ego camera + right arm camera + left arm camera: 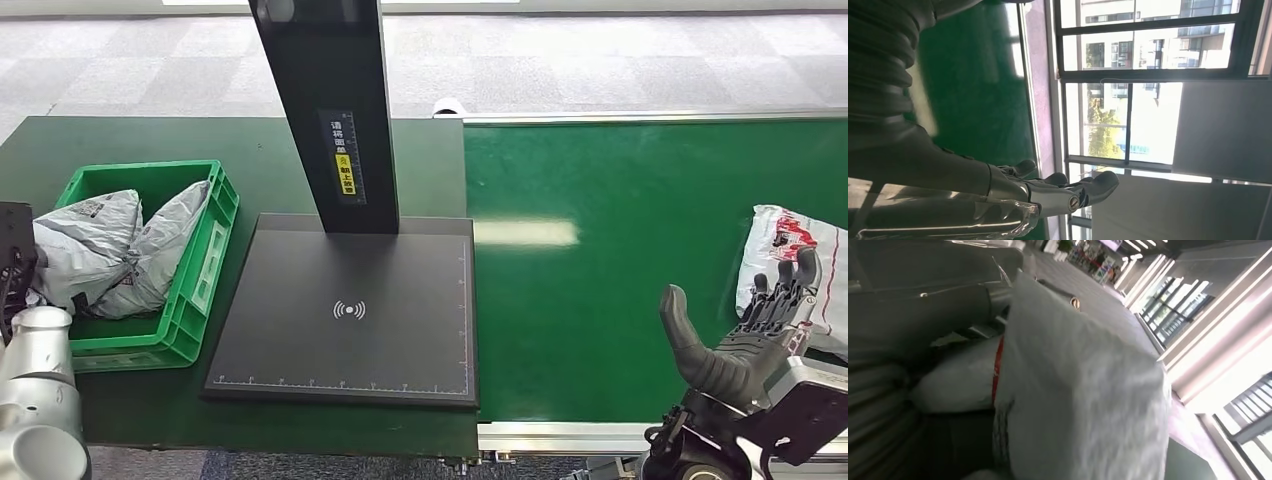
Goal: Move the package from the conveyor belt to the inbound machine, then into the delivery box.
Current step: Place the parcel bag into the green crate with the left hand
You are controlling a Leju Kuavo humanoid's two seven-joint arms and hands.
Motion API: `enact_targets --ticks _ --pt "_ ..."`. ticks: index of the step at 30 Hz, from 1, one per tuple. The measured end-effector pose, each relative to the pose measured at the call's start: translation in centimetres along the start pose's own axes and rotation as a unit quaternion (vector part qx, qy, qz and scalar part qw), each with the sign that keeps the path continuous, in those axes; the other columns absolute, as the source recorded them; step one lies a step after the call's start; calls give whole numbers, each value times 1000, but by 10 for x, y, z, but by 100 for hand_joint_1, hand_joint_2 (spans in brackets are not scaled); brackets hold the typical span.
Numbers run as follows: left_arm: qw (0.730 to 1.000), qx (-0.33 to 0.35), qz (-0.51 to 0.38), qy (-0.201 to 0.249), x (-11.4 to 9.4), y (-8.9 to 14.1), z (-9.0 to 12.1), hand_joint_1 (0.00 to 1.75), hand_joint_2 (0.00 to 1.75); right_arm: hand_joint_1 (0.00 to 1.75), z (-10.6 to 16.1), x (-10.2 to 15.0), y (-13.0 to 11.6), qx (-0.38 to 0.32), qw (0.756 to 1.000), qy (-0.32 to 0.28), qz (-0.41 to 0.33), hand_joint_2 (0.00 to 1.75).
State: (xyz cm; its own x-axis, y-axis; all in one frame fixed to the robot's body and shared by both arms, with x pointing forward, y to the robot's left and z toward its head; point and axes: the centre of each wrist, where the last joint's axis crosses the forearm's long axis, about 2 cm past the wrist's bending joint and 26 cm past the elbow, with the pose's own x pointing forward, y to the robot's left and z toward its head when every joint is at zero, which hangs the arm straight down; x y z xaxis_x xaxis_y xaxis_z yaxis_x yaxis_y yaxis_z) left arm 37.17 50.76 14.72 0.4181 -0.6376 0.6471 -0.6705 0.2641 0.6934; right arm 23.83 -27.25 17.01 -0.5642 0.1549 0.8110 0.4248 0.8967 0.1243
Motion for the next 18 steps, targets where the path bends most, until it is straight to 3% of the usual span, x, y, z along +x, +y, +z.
enact_targets --ticks 9,18 --pt "992 -21 128 -11 5 -4 0 0 175 0 6 -1 -3 3 1000 8 4 175" --pt "943 -7 324 -78 38 0 3 0 175 0 6 -2 -4 4 1000 9 1 175"
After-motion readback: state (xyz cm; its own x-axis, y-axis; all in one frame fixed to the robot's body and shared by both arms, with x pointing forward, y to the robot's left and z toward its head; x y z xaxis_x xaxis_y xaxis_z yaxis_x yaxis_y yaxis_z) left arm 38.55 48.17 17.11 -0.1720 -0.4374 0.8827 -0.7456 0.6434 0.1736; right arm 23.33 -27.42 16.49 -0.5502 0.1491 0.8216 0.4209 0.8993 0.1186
